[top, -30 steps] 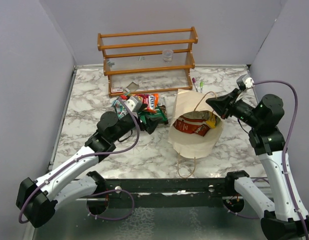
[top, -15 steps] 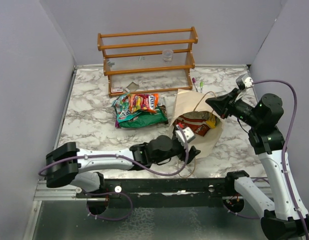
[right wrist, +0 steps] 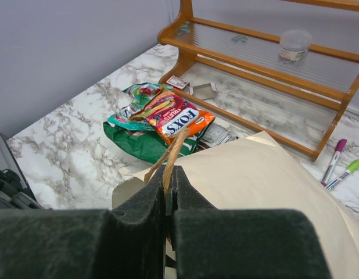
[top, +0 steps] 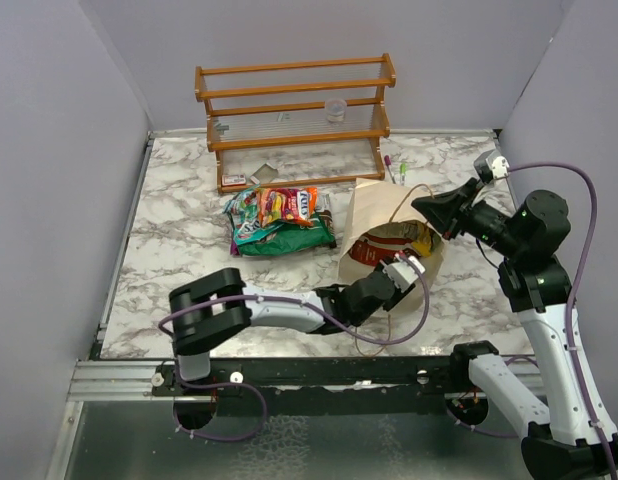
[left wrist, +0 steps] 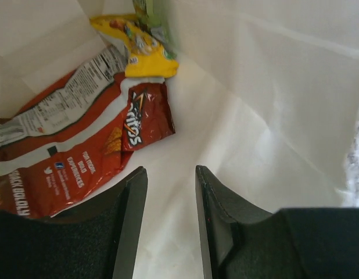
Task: Take the snacks out of the paper bag
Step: Take out the snack from the paper bag, then place the snack at the center of the board, then take out the snack from the paper bag.
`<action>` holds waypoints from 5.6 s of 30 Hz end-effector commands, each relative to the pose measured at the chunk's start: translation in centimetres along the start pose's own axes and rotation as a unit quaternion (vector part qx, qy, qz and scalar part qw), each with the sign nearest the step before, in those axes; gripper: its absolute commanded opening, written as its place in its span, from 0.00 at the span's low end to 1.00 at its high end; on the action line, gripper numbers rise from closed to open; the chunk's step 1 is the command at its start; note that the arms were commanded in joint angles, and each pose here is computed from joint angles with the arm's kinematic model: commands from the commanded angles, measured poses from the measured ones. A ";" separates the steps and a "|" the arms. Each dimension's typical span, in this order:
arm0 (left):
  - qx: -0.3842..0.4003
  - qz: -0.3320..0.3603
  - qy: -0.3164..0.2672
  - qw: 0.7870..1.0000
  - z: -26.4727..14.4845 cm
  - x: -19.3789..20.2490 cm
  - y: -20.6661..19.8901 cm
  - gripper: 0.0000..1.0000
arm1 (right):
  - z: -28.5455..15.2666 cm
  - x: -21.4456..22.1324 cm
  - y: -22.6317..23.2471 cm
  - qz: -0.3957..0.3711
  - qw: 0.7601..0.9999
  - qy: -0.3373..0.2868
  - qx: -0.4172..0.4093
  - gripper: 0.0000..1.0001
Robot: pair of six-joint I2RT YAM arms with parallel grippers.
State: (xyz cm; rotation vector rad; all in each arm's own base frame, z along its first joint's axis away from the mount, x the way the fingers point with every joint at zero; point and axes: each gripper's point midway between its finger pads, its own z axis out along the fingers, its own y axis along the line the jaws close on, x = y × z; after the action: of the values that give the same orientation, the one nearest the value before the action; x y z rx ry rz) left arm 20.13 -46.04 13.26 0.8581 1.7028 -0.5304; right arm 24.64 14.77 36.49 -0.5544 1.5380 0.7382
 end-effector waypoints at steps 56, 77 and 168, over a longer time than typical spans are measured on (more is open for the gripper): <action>0.007 -0.060 -0.068 0.996 12.4 -4.1 5.3 0.06 | 0.0 -0.3 0.7 0.018 1.000 0.003 -0.013 0.02; 0.191 -0.136 0.024 0.972 -0.1 -4.2 0.3 0.00 | -0.5 -0.9 -1.2 0.012 0.998 -0.021 0.052 0.02; 0.211 -0.065 -0.132 0.966 -18.3 -10.7 8.5 0.63 | -0.1 1.0 -2.2 0.030 0.997 -0.027 0.067 0.02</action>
State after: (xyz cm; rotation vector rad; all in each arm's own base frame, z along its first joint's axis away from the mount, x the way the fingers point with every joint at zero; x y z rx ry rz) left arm 20.15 -26.06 29.00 0.6944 1.5455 -1.0107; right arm 26.29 12.73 34.42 -0.3614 1.5789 0.6544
